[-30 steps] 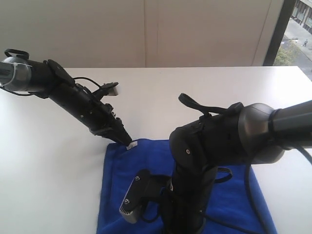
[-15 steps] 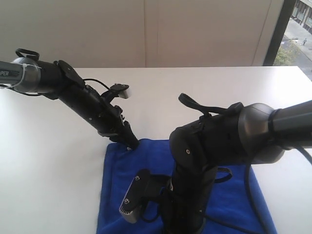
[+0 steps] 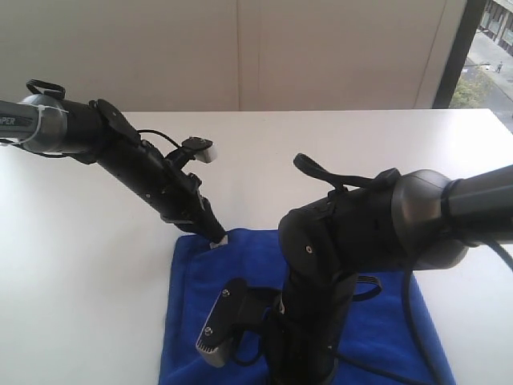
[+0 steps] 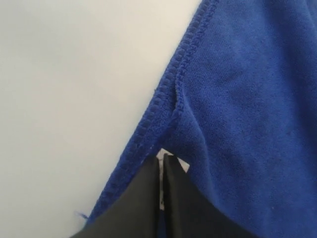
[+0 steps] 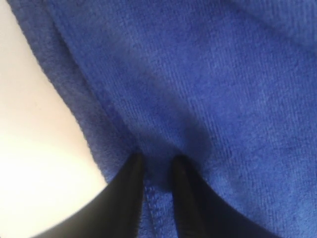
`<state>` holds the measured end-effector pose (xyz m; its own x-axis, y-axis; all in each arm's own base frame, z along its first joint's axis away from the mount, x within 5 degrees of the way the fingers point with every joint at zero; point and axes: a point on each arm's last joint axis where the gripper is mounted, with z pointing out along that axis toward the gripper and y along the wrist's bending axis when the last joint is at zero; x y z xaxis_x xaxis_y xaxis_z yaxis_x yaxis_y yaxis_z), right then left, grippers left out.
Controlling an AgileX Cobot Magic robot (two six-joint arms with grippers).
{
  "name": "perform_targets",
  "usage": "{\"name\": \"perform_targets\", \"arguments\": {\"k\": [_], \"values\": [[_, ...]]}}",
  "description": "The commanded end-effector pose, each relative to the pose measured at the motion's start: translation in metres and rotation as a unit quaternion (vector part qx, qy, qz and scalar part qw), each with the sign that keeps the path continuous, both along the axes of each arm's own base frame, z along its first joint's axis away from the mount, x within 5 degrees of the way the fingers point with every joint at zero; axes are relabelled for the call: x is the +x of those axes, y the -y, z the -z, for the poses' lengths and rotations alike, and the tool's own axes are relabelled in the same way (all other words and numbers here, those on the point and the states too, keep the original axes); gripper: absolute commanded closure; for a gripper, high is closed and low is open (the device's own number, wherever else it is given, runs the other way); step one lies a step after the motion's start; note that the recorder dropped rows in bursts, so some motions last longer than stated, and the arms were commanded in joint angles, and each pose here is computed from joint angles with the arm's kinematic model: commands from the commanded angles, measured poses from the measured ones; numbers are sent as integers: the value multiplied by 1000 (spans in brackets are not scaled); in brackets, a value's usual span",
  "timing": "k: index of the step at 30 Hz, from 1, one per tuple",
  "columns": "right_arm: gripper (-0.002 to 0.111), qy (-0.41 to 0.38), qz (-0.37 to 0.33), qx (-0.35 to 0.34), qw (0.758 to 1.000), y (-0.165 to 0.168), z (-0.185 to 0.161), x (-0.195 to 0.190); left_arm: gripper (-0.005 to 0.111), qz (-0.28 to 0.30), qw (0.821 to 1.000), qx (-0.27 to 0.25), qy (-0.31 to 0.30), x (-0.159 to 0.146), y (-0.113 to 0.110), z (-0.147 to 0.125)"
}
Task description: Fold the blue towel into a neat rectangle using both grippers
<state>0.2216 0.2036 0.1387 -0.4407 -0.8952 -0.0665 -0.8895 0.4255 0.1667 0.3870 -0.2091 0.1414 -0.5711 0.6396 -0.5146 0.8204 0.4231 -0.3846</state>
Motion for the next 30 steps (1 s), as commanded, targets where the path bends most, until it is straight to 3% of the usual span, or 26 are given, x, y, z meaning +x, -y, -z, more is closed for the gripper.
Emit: {"name": "perform_targets", "arguments": {"k": [1,13,18,21,26,30], "values": [[86,14,2,4,1000,1,-1,2,107,10,1000,-4,-3,-3,1,-4],[86,4,1,-4,1000,2,5,2,107,25,1000,8,11,-5,-2,-12],[86,4,1,-4,1000,2,5,2,107,67,997,6,31,-7,-2,-13],[86,4,1,-4,1000,2,5,2,99,84,995,4,44,-8,-2,-13],[86,4,1,-4,1000,2,5,2,69,109,992,0,68,-8,0,-14],[86,4,1,-4,1000,2,5,2,68,115,990,-1,78,-9,4,-14]]}}
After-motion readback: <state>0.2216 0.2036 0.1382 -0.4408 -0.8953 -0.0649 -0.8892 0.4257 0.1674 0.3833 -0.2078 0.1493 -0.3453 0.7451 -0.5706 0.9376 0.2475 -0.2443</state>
